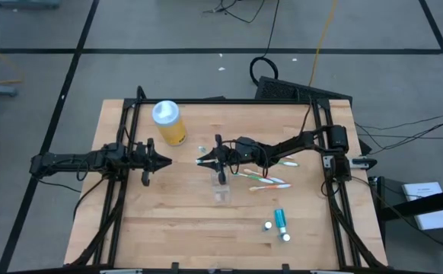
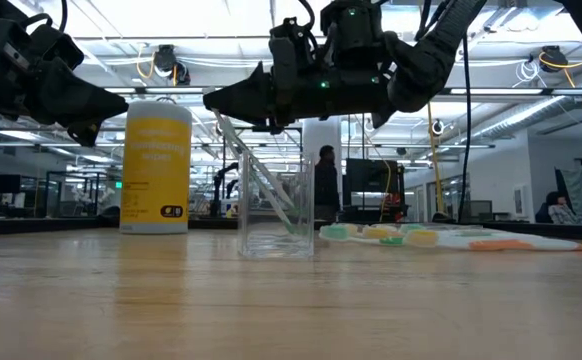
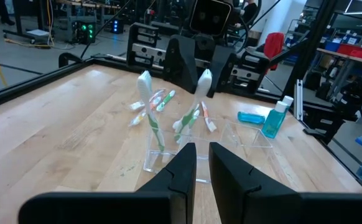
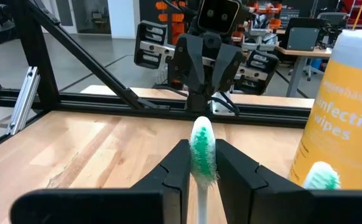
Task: Pick & Place toothbrushing station
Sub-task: Put the green toothbrush into the transparent organizer
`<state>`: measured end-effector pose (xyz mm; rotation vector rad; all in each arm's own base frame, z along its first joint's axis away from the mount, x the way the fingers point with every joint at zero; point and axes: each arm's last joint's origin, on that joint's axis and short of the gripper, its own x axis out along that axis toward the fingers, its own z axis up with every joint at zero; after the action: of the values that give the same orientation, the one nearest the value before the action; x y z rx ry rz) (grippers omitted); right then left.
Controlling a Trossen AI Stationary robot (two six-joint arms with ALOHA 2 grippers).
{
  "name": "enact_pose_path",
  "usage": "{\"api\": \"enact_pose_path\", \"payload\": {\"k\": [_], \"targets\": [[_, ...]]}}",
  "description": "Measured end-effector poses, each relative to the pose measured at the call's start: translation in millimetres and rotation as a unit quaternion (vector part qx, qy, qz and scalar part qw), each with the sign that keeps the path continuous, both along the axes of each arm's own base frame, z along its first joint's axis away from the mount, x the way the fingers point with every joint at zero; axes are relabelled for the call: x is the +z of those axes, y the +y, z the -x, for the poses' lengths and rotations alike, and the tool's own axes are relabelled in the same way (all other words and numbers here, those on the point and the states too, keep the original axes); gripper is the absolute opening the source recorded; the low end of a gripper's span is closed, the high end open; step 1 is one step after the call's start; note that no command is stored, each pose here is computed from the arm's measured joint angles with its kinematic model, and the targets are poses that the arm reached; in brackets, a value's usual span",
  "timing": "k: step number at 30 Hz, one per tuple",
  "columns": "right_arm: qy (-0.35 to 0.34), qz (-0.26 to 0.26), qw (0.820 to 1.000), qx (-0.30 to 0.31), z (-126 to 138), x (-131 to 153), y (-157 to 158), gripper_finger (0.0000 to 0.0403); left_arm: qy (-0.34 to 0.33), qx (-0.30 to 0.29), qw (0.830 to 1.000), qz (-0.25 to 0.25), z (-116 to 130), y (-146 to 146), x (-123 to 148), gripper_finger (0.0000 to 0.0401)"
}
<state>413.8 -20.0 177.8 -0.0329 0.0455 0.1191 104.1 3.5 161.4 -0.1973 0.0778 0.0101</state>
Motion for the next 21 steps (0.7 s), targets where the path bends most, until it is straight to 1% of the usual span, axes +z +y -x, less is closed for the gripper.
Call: {"api": "enact_pose_path", "payload": {"k": [8, 15, 21], "targets": [[0.018, 0.001, 1.0, 0.0, 0.2, -3.5, 0.0, 0.0052, 0.0, 0.0, 1.0, 0.0, 0.0, 0.0, 0.0, 0.0049], [0.018, 0.003, 1.0, 0.0, 0.2, -3.5, 0.0, 0.0071, 0.0, 0.0, 1.0, 0.0, 0.0, 0.0, 0.0, 0.0049], [0.018, 0.003, 1.0, 0.0, 0.2, -3.6, -0.1, 0.007, 0.0, 0.0, 1.0, 0.0, 0.0, 0.0, 0.0, 0.0049]]}}
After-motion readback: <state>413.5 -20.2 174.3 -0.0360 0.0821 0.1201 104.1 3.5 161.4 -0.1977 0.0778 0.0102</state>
